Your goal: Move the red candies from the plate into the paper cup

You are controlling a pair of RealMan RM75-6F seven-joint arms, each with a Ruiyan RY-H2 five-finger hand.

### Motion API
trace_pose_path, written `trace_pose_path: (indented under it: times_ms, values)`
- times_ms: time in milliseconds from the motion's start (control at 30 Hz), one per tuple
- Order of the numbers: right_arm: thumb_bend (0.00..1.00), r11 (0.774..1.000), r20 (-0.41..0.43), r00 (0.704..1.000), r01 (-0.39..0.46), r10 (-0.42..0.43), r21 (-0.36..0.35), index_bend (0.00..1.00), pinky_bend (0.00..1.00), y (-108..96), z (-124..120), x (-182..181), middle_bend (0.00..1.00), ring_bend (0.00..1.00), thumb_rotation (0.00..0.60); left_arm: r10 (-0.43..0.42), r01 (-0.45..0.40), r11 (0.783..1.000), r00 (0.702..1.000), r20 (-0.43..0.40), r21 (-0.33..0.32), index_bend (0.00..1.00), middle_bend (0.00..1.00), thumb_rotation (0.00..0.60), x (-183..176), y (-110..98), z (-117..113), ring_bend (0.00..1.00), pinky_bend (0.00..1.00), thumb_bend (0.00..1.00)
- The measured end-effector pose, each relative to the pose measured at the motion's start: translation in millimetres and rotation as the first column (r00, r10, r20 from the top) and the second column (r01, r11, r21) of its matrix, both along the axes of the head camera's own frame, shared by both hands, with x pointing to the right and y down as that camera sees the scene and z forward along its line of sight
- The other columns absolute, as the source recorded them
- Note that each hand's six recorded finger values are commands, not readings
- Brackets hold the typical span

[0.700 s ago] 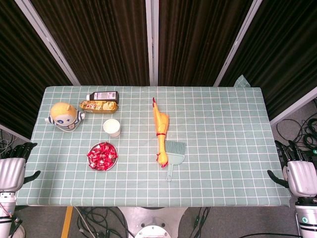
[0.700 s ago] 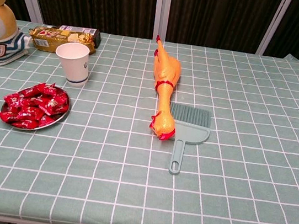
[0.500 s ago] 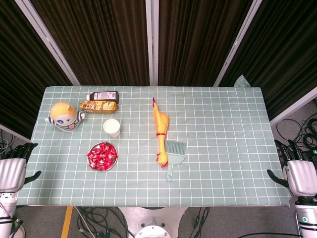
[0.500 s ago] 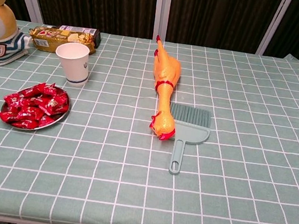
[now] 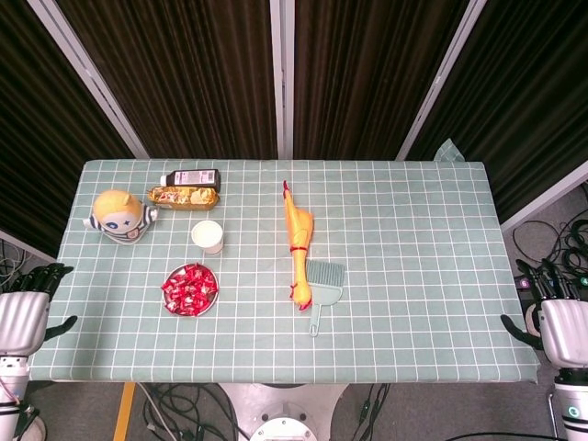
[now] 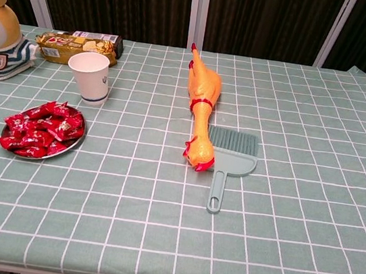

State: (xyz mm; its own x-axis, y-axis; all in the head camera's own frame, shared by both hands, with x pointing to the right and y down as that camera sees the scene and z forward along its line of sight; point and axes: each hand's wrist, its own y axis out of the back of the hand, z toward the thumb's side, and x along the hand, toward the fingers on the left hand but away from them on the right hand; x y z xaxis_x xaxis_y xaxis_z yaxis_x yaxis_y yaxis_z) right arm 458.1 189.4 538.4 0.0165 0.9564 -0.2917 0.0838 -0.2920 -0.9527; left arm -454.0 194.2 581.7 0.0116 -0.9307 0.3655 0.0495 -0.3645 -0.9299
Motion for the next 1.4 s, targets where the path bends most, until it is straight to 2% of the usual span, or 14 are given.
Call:
trace_pose_path:
  times_ms: [133, 267, 367, 467, 567, 700, 767, 867, 1000, 1100, 1267, 1400]
  values:
    - [0.12, 1.000, -0.003, 1.000, 0.011, -0.011, 0.011, 0.12, 0.19, -3.5, -3.0, -1.9, 0.22, 0.07, 0.600, 0.064, -0.064, 0.998, 0.998, -0.017, -0.002, 0.30, 0.38, 0.600, 11.0, -14.4, 0.7, 0.27, 0.41, 0.09]
    - [0.12, 1.000, -0.002, 1.000, 0.016, -0.016, 0.012, 0.12, 0.19, -5.6, -3.3, -3.7, 0.22, 0.07, 0.600, 0.125, -0.126, 0.992, 0.991, -0.051, -0.017, 0.35, 0.43, 0.600, 24.7, -32.5, 6.4, 0.34, 0.54, 0.09]
    - [0.12, 1.000, -0.001, 1.000, 0.018, -0.018, 0.007, 0.12, 0.19, -6.7, -2.3, -4.6, 0.22, 0.07, 0.600, 0.171, -0.175, 0.983, 0.981, -0.088, -0.047, 0.36, 0.44, 0.600, 37.8, -45.2, 15.9, 0.35, 0.55, 0.09]
    - [0.12, 1.000, -0.002, 1.000, 0.016, -0.016, 0.004, 0.12, 0.19, -7.3, -2.0, -4.4, 0.22, 0.07, 0.600, 0.217, -0.228, 0.969, 0.969, -0.117, -0.093, 0.37, 0.44, 0.600, 52.1, -56.4, 30.2, 0.35, 0.50, 0.09]
    - [0.12, 1.000, -0.004, 1.000, 0.014, -0.014, 0.003, 0.12, 0.19, -8.0, -1.8, -3.7, 0.22, 0.07, 0.600, 0.258, -0.277, 0.949, 0.957, -0.131, -0.149, 0.38, 0.45, 0.600, 67.1, -65.0, 48.7, 0.35, 0.50, 0.10]
    - [0.12, 1.000, -0.008, 1.000, 0.010, -0.010, -0.002, 0.12, 0.19, -9.0, -0.7, -2.6, 0.22, 0.07, 0.600, 0.299, -0.327, 0.920, 0.942, -0.153, -0.218, 0.39, 0.52, 0.600, 91.8, -72.7, 78.1, 0.44, 0.60, 0.10]
    - [0.12, 1.000, -0.008, 1.000, 0.009, -0.009, -0.005, 0.12, 0.19, -9.6, 0.1, -2.4, 0.22, 0.07, 0.600, 0.303, -0.335, 0.912, 0.939, -0.164, -0.235, 0.39, 0.54, 0.600, 101.3, -74.0, 89.8, 0.45, 0.62, 0.10]
    - [0.12, 1.000, -0.006, 1.000, 0.008, -0.008, -0.010, 0.12, 0.19, -10.1, 1.6, -2.0, 0.22, 0.07, 0.600, 0.305, -0.342, 0.900, 0.937, -0.173, -0.268, 0.39, 0.53, 0.600, 115.0, -74.5, 109.5, 0.44, 0.61, 0.10]
    - [0.12, 1.000, -0.007, 1.000, 0.003, -0.003, -0.015, 0.12, 0.19, -10.0, 2.7, 0.3, 0.22, 0.07, 0.600, 0.307, -0.347, 0.887, 0.936, -0.173, -0.304, 0.40, 0.48, 0.600, 130.8, -73.6, 131.6, 0.38, 0.51, 0.10]
    - [0.12, 1.000, -0.007, 1.000, -0.002, 0.002, -0.018, 0.12, 0.19, -9.6, 3.4, 2.1, 0.22, 0.07, 0.600, 0.311, -0.350, 0.881, 0.935, -0.169, -0.319, 0.40, 0.47, 0.600, 139.3, -72.6, 142.6, 0.37, 0.51, 0.10]
    - [0.12, 1.000, -0.006, 1.000, -0.012, 0.012, -0.028, 0.12, 0.19, -8.9, 5.7, 5.4, 0.22, 0.07, 0.600, 0.318, -0.362, 0.876, 0.930, -0.183, -0.319, 0.38, 0.39, 0.600, 151.3, -69.6, 147.7, 0.31, 0.51, 0.10]
    - [0.12, 0.999, -0.005, 1.000, -0.016, 0.016, -0.033, 0.12, 0.19, -9.3, 6.8, 6.8, 0.22, 0.07, 0.600, 0.341, -0.386, 0.865, 0.921, -0.189, -0.321, 0.33, 0.32, 0.600, 157.3, -65.6, 144.2, 0.26, 0.46, 0.11]
